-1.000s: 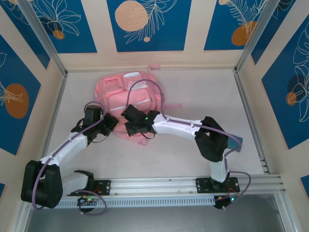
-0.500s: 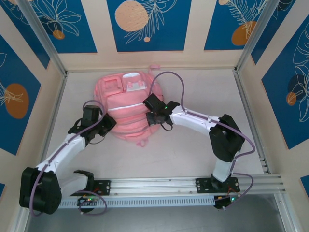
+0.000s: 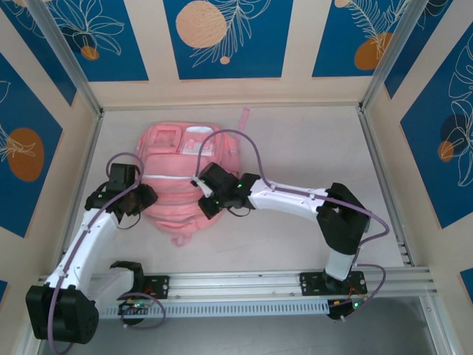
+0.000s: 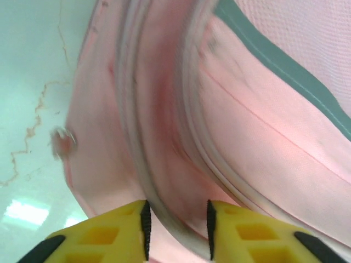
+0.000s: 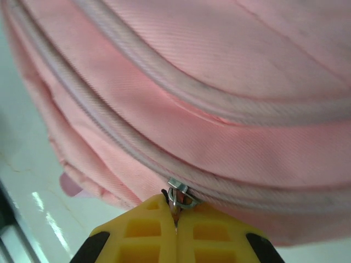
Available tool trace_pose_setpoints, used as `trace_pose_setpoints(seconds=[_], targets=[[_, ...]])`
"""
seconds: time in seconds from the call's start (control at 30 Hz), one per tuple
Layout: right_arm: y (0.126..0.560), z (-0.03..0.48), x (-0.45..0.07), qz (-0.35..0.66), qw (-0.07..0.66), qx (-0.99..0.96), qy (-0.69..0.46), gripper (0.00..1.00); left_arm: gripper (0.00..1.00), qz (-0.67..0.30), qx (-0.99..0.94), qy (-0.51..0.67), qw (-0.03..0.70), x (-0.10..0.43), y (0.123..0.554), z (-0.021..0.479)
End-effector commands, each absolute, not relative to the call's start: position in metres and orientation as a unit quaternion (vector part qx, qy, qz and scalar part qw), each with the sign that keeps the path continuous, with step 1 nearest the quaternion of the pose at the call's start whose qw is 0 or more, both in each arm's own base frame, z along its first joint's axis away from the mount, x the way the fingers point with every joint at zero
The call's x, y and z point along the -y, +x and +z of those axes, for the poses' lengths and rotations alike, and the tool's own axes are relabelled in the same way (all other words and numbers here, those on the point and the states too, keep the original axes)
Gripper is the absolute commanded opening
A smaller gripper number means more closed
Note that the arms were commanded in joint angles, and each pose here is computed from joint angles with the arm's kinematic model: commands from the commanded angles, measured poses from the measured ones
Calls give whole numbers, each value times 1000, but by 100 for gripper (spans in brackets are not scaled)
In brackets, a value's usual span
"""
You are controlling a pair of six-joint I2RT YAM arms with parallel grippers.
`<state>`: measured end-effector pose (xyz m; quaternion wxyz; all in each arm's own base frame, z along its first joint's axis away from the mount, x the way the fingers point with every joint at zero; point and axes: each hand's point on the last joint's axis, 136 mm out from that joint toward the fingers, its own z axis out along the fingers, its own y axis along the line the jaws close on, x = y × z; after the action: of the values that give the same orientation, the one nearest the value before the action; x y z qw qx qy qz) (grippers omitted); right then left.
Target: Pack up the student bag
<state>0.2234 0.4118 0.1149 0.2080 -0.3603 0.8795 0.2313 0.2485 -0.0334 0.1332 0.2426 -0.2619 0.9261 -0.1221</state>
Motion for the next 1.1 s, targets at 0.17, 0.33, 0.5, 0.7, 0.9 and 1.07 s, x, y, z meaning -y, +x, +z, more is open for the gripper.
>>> trace_pose_setpoints(seconds=[0.17,0.33,0.5,0.7,0.9,1.07], targets=[[227,145,-501,321,246,-829,-385,0,56,-124,-923,-265,249,31,234,155],[228,151,-511,336,247,-825,-382,0,58,-197,-910,-271,245,53,245,154],[224,153,-503,333,245,-827,-381,0,56,-242,-898,-278,239,68,262,147],[229,149,-485,303,257,-844,-359,0,37,-237,-901,-285,226,68,267,133],[245,134,-442,212,277,-881,-320,0,6,-201,-912,-282,219,59,263,120],[271,121,-398,149,285,-904,-281,0,0,-183,-920,-274,213,55,259,112]])
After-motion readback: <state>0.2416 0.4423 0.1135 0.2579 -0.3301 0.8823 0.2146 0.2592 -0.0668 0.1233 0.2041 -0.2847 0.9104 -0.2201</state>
